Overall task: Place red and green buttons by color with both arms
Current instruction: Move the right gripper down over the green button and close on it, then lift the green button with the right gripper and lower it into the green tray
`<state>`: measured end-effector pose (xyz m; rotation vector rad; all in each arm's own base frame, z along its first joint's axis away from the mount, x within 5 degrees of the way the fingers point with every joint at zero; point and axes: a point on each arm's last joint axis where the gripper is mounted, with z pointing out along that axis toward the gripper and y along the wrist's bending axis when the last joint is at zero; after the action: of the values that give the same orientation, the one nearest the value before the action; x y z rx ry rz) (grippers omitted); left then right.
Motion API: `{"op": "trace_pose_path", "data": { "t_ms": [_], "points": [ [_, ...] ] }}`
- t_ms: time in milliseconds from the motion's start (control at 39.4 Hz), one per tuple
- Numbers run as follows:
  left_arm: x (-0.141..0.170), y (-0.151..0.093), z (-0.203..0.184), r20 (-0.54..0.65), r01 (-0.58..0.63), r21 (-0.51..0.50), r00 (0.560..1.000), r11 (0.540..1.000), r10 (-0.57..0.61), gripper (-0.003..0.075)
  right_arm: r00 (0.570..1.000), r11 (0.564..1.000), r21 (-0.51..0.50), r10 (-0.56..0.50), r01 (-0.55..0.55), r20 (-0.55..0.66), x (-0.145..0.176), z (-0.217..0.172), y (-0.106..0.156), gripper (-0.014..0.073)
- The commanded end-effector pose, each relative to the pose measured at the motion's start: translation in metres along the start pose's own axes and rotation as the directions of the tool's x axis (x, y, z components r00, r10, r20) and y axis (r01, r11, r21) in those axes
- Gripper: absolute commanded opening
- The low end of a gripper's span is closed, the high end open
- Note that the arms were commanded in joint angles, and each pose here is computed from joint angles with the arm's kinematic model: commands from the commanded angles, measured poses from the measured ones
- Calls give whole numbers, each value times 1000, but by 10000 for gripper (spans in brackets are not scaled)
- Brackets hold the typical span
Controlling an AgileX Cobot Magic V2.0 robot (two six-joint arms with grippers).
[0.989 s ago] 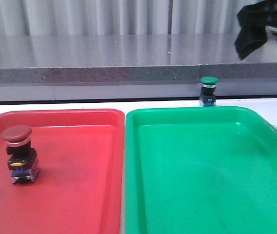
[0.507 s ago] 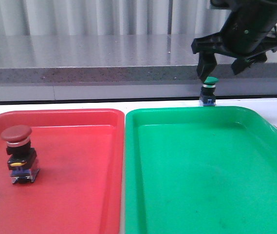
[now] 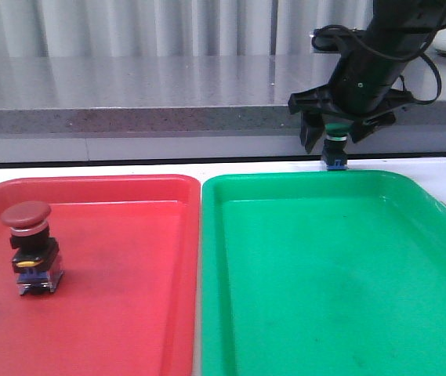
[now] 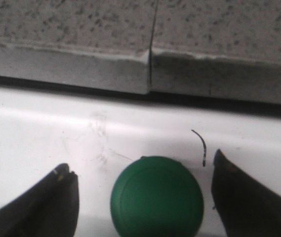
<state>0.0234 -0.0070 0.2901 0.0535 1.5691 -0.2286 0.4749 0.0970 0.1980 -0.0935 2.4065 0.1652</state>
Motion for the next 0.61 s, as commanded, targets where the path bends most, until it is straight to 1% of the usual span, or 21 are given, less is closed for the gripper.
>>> {"op": "trace_pose_path", "data": {
  "t_ms": [0, 127, 228, 279, 406, 583],
  "points": [
    [-14, -1, -3, 99, 12, 9, 995, 1000, -13, -20, 990, 1000, -6, -2, 3, 140, -31, -31, 0, 465],
    [-14, -1, -3, 99, 12, 9, 995, 1000, -13, -20, 990, 1000, -6, -2, 3, 141, -31, -31, 0, 289],
    [-14, -1, -3, 99, 12, 9, 995, 1000, -13, -20, 990, 1000, -6, -2, 3, 142, -31, -31, 0, 207],
    [-14, -1, -3, 99, 12, 9, 995, 1000, -13, -20, 990, 1000, -6, -2, 3, 143, -32, -32, 0, 193],
    [-14, -1, -3, 99, 12, 9, 995, 1000, -13, -20, 988, 1000, -8, -2, 3, 157, -35, -39, 1, 193],
    [-14, -1, -3, 99, 12, 9, 995, 1000, -13, -20, 976, 1000, -16, -2, 6, 219, -49, -73, 3, 193]
  ]
}}
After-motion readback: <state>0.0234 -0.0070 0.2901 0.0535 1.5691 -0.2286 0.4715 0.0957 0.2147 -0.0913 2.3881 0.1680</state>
